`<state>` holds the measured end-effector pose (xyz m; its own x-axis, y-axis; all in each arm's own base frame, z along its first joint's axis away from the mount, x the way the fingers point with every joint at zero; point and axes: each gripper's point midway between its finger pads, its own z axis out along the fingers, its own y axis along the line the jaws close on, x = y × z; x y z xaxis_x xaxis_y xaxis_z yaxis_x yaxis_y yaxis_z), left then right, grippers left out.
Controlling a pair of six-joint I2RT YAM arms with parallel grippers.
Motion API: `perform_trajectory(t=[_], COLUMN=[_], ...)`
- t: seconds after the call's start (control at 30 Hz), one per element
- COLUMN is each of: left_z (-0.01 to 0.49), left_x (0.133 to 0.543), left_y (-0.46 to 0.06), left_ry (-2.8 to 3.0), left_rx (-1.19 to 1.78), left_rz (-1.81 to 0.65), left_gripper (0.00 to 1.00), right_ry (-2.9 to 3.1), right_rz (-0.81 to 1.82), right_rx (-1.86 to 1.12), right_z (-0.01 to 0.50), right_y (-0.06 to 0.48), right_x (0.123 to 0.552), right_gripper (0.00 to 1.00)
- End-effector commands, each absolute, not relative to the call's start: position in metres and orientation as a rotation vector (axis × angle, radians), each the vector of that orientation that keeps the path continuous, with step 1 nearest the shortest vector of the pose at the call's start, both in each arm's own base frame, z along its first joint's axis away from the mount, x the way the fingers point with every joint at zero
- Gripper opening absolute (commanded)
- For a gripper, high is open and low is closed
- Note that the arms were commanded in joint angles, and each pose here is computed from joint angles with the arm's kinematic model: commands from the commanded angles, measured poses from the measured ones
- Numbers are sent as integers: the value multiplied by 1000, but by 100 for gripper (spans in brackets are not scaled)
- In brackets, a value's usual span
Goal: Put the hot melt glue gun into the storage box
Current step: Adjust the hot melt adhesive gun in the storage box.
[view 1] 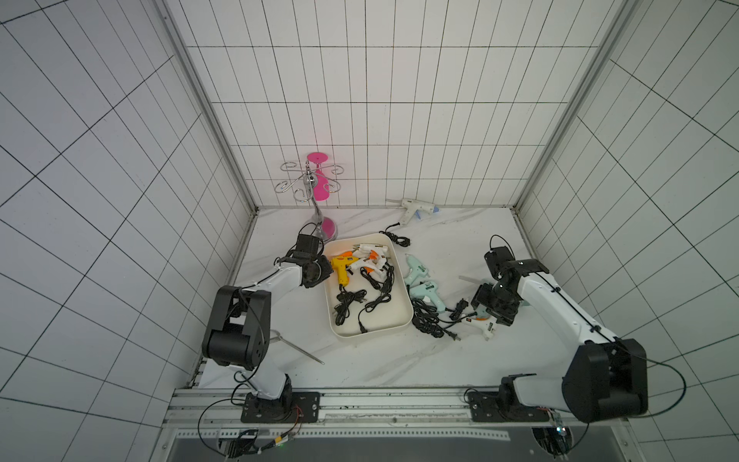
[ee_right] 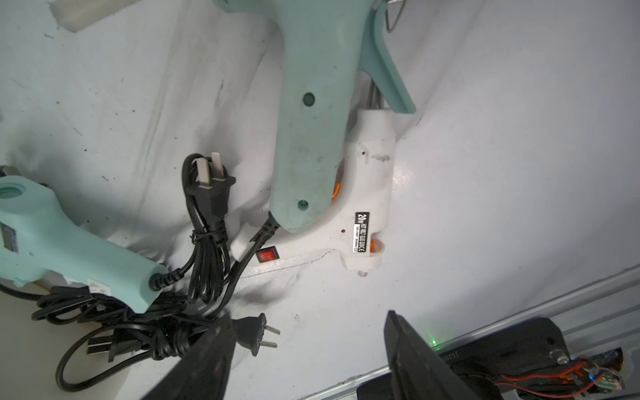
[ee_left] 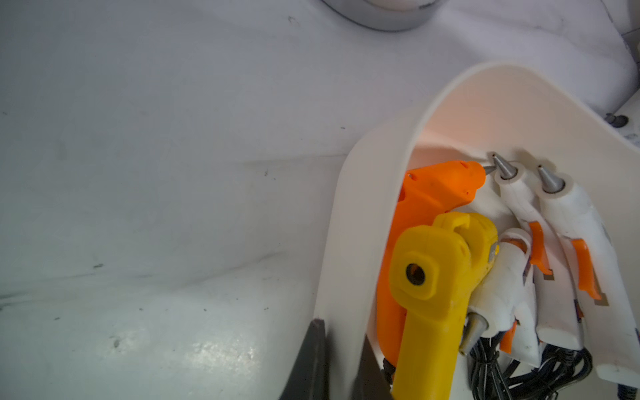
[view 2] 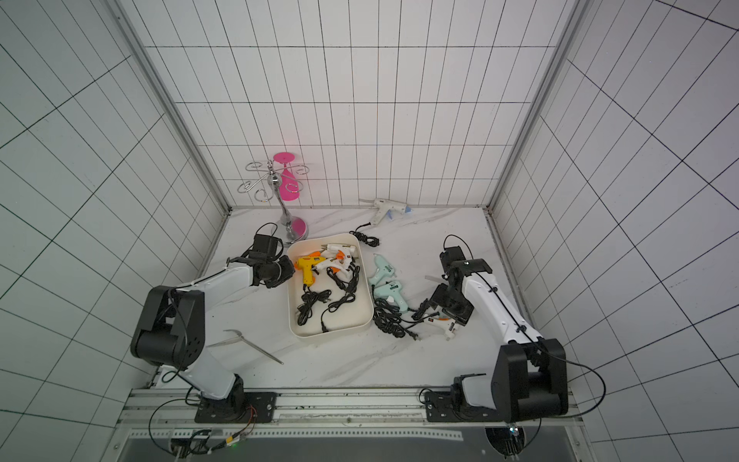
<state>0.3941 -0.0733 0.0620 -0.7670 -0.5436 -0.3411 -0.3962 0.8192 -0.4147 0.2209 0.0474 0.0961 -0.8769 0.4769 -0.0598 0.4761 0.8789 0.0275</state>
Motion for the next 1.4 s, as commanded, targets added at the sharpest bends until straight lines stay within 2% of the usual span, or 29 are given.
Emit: perform_trajectory(t=[0.0, 0.23, 0.4, 0.43, 0.53, 0.7, 1.03, 1.37], left_z=[64, 84, 85, 86, 91, 96, 80, 79], left_x=[405, 414, 399, 394, 383, 364, 312, 297], left_y=[-55, -83, -96, -95, -91, -87, -119, -140], left_ry=[2496, 2546, 2628, 2636, 2644, 2670, 2829, 2855], left_rx=[-807, -598, -522, -521, -531, -543, -464, -377], left_rz=[-461, -641, -651, -642, -619, -586, -644, -653], left_gripper=[12, 16, 21, 22, 37, 48, 51, 51], right_ry=[3025, 3052, 3060, 3062, 3093, 3131, 3091, 2902], right_rz=[-112, -213, -268, -287, -333, -337, -439, -258], right_rx=[799, 862, 894, 898, 898, 916, 897, 944], right_z=[84, 69, 61, 58, 50, 36, 23, 45], right_y=[31, 15, 5, 3, -4, -6, -18, -15], right_x=[206, 193, 191, 191, 194, 200, 221, 238], right_gripper=[71, 70, 70, 71, 71, 71, 71, 70])
